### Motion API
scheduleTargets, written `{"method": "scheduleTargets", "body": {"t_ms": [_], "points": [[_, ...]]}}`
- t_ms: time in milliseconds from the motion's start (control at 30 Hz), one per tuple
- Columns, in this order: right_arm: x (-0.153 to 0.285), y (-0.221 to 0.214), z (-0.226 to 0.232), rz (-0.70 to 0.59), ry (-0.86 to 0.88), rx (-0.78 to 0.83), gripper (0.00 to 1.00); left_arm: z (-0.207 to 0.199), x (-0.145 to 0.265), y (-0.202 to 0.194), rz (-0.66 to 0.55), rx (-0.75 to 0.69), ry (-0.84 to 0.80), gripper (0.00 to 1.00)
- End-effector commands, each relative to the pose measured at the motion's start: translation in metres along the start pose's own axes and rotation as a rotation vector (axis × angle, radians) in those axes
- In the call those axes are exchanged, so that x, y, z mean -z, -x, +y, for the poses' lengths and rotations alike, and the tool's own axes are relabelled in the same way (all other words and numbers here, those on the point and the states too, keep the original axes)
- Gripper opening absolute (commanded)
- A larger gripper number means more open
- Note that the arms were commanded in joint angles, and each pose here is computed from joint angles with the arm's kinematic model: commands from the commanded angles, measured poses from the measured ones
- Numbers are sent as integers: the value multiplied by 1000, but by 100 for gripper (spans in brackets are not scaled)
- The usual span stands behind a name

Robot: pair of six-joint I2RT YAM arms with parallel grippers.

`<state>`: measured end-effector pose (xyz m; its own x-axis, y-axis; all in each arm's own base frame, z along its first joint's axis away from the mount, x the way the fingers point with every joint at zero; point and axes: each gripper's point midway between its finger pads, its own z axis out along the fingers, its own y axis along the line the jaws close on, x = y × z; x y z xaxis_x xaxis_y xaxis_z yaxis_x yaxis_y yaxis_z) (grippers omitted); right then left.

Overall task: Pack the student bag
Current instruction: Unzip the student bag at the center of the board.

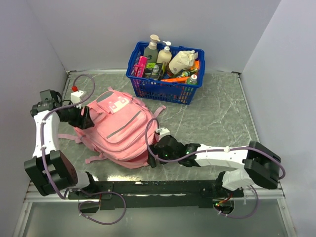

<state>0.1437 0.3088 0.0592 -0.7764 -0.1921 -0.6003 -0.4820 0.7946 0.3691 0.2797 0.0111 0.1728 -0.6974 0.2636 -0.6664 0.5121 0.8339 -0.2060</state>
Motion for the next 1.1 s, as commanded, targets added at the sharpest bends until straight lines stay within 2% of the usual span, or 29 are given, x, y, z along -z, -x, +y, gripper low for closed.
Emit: {"method": "scheduleTargets", "body": {"t_ms": [0,167,267,367,400,433,567,700,767,833,933,967,1000,1033,1067], "points": [[-17,15,17,-26,16,9,100,16,-5,1,-67,-66,43,65],[-30,11,3,-8,-29,-36,97,-8,-21,-30,-45,-55,-74,57],[-33,11,-13,-1,-70,-96,82,-36,-21,-44,-27,-56,-192,52],[-30,13,-34,-24,-116,-159,56,-59,-15,-55,-3,-58,-287,49],[-30,17,-39,-36,-116,-188,39,-63,-14,-59,6,-57,-304,48],[-29,20,-51,-42,-138,-222,34,-71,-11,-63,19,-60,-334,48],[-29,41,-72,-98,-138,-345,27,-80,-7,-73,56,-84,-356,46],[-26,70,-92,-162,-181,-374,14,-98,0,-66,53,-201,-361,49],[-22,90,-99,-194,-195,-378,16,-105,1,-58,37,-263,-354,51],[-15,102,-103,-205,-228,-361,27,-105,0,-47,12,-253,-327,52],[6,111,-117,-248,-324,-300,33,-112,4,-36,-10,-268,-369,53],[15,115,-122,-262,-354,-257,50,-115,4,-37,0,-255,-393,53],[24,118,-126,-283,-381,-237,58,-116,4,-35,-5,-251,-402,53],[41,127,-128,-335,-402,-214,60,-119,4,-33,-13,-251,-419,53],[49,127,-126,-341,-398,-163,69,-122,2,-33,-9,-259,-435,53]]}}
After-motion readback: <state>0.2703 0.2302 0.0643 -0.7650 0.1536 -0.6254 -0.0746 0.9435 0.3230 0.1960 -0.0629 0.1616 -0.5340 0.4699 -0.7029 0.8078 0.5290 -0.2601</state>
